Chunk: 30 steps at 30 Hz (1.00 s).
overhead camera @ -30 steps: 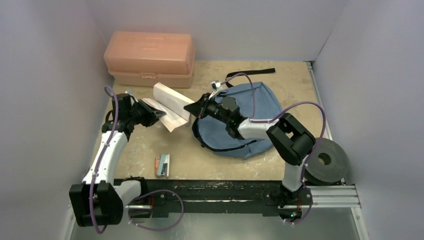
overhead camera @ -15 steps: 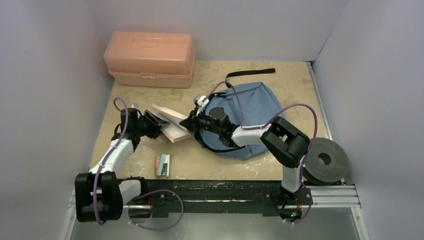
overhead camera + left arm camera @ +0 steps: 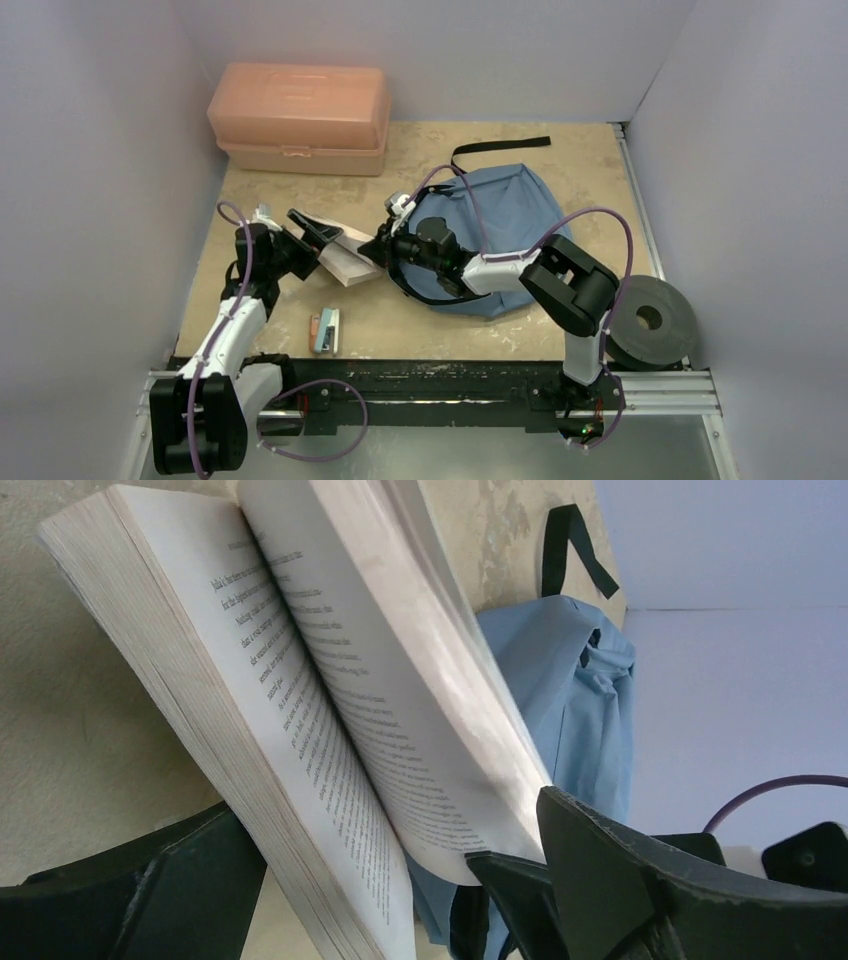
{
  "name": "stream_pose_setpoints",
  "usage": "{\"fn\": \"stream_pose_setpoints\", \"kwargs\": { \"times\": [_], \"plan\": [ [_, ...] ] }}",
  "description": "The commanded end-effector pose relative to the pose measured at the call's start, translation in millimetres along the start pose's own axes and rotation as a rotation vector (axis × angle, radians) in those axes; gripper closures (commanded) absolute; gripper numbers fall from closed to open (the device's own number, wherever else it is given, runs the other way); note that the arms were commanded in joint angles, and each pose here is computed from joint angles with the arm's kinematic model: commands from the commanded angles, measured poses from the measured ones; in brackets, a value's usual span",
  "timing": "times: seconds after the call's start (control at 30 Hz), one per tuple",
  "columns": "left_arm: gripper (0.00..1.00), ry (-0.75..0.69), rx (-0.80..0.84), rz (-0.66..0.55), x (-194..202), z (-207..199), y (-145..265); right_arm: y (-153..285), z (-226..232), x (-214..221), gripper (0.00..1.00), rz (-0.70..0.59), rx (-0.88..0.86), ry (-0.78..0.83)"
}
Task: Pack the student bag
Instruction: Pick up the book from the center of the board.
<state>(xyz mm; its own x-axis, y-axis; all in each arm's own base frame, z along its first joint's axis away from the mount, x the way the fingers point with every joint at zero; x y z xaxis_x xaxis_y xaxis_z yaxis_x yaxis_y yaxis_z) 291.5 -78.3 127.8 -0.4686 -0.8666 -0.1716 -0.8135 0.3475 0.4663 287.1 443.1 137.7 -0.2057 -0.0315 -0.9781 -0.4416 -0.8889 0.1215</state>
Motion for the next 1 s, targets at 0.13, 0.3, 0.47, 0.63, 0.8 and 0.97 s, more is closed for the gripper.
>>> {"fn": "stream_pose_setpoints", "kwargs": {
  "times": [0.13,0.3,0.47,0.63,0.8,0.97],
  "plan": [
    [0.00,0.016,0.133,-0.064,-17.0,-37.9,0.7,-3.6,21.8,-2.6,1.00,-0.016,-0.044,0.052],
    [0.00,0.066,-0.014,-0.055,-18.5,-20.8,-2.5,-4.2,35.5,1.8,1.00,0.002,-0.027,0.141],
    [0.03,0.062,-0.126,-0.038,-18.6,-7.8,-2.3,-4.8,44.8,2.1,0.99,0.034,0.056,0.278],
    [0.15,0.050,-0.172,-0.007,-16.7,-2.2,-3.7,-3.0,49.8,6.1,0.94,0.058,0.148,0.383],
    [0.40,0.051,-0.174,-0.005,-15.6,0.5,-4.4,-3.8,56.6,6.8,0.86,0.066,0.184,0.440],
    [0.71,0.001,-0.167,-0.015,-17.6,-0.6,-1.8,8.6,51.5,-9.3,0.47,0.082,0.290,0.408]
  ]
}}
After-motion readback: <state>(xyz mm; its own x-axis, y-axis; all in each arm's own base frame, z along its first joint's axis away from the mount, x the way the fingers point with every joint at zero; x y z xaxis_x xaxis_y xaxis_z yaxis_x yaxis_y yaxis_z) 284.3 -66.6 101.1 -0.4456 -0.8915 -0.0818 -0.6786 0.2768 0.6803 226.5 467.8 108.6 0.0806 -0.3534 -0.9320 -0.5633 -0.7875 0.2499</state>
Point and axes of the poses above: each gripper's point midway between its finger pads, its own y axis back along the fingers, its own z axis along the line the jaws close on, x = y × z, the point moved 1 cm from there along y, back along the fingers, and after that the axes turned 11 degrees about y, right-handed, at the moved point
